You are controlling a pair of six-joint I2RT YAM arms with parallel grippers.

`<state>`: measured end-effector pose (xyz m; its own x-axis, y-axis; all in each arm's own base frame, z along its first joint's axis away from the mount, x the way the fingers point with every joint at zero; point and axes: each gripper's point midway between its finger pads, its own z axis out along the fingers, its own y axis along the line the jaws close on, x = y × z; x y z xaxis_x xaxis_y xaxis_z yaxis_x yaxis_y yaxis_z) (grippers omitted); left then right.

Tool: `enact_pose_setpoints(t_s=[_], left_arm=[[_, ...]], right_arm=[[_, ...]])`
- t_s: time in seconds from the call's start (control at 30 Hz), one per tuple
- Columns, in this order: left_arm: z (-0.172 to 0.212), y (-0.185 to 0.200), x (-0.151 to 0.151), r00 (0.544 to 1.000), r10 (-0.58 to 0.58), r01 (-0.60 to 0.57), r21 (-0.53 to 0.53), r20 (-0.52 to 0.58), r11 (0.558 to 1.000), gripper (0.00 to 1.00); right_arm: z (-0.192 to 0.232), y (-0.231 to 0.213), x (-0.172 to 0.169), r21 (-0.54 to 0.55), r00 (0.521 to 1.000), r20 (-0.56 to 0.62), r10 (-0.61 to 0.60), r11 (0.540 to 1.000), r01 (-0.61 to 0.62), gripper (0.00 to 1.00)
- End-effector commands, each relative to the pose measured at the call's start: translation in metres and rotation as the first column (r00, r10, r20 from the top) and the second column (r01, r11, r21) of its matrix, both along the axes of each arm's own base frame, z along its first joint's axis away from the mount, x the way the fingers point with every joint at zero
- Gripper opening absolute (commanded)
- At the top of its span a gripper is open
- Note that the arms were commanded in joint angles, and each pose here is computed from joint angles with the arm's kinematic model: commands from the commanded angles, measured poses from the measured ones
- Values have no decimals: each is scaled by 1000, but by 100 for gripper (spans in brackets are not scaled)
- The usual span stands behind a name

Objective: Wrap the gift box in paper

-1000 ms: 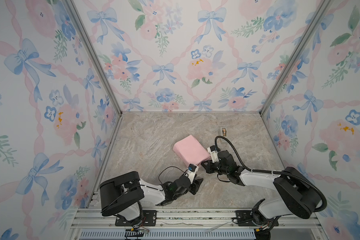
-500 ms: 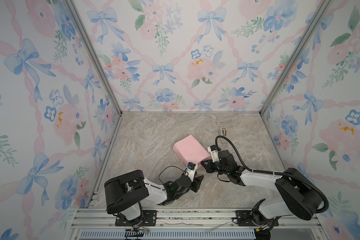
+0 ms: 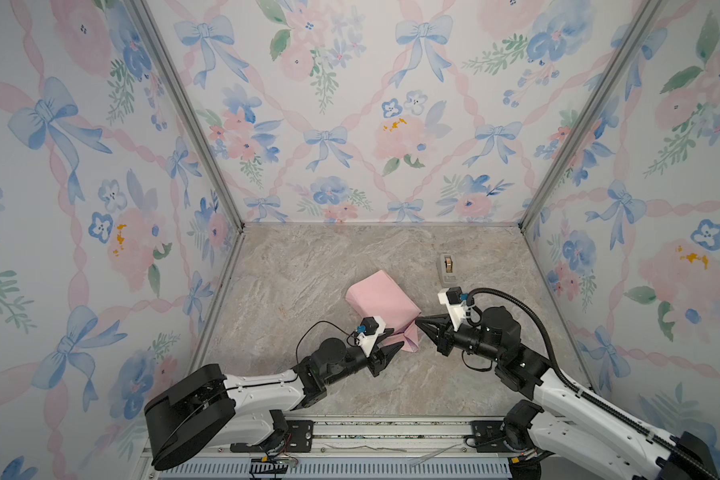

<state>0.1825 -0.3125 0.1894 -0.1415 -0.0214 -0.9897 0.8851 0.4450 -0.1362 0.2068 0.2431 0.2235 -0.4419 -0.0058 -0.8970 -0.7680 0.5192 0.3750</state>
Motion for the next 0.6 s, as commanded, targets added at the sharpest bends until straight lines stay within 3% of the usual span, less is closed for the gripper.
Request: enact_pose_setpoints(t_s=[0.0,0.23,0.57], left_arm=[[9,-11,-28,973,-204,199,50,109,979,48],[27,-29,-42,935,-328,326,38,137,945,49],[33,-41,-40,929,-359,359,11,91,933,47]], right_arm=[[9,-1,-28,-64,987,48,152,987,-149,12],[29,3,-46,-52,962,89,257,966,-253,11],[32,13,-46,-40,949,74,307,951,-305,10]])
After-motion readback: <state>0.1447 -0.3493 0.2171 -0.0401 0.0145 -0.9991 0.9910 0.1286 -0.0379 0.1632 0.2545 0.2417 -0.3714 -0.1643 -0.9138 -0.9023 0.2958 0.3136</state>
